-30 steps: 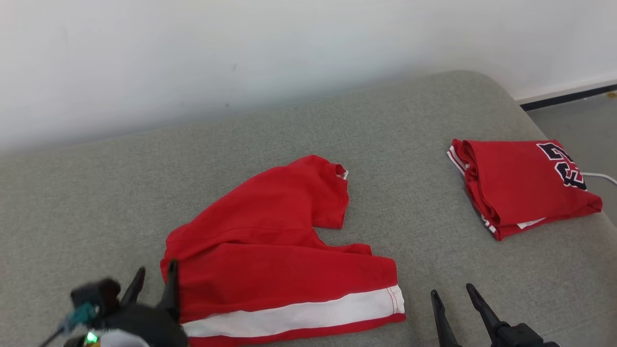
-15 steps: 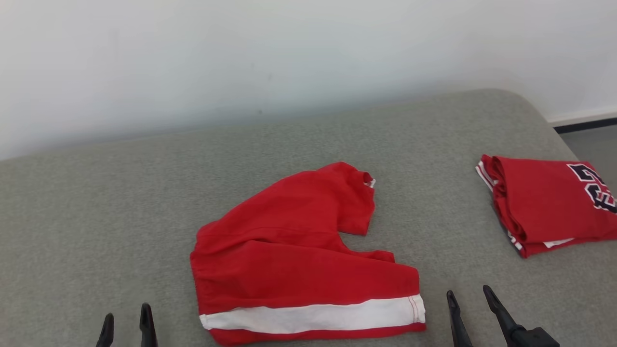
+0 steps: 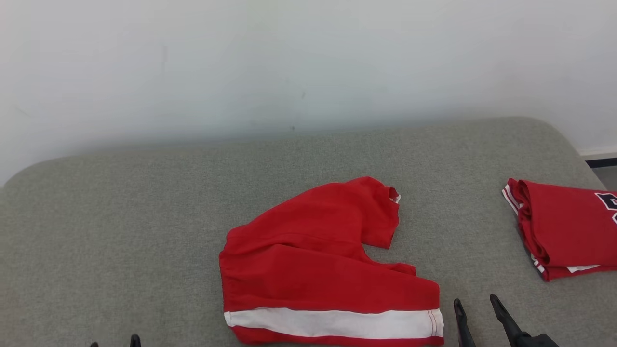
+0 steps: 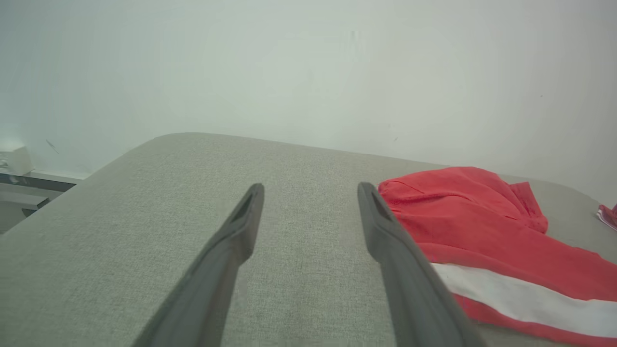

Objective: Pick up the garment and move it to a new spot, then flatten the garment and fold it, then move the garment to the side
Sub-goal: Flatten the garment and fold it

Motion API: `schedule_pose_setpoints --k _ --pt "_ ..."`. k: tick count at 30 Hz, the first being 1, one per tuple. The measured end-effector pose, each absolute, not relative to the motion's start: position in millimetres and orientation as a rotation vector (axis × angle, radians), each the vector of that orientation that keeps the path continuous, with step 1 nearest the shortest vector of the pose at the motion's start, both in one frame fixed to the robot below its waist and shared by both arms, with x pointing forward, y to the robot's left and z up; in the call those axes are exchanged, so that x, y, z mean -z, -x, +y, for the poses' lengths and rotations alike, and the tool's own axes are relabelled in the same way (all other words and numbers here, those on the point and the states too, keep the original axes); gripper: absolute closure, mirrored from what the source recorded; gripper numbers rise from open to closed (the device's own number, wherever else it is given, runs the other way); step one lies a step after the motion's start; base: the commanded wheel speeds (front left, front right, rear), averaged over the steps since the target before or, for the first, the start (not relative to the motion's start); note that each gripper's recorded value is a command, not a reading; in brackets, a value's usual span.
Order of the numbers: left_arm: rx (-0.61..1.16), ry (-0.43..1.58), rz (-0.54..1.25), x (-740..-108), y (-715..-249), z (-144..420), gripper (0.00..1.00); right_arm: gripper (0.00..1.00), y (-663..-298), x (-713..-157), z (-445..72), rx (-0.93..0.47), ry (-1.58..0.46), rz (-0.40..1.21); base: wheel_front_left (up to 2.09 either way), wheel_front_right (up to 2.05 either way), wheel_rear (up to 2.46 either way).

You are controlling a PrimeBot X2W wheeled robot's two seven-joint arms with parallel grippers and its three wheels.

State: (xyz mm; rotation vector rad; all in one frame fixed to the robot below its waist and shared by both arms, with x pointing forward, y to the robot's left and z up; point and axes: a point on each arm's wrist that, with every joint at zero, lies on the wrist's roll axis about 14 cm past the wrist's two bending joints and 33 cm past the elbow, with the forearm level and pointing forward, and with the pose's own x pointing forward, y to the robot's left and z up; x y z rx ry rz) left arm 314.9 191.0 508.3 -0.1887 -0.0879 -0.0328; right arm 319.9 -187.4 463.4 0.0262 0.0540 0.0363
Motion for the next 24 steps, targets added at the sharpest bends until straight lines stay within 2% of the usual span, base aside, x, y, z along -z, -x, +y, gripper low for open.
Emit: schedule_pose_setpoints --k 11,24 --pt "-0.021 0.181 -0.035 -489 -293 206 0.0 0.0 -318 -464 -179 -0.064 -0.03 0.048 0.0 0.0 0.0" --pt "0.004 0.193 0.021 -473 -303 209 0.0 0.0 -317 -456 -177 -0.066 -0.051 0.075 0.0 0.0 0.0"
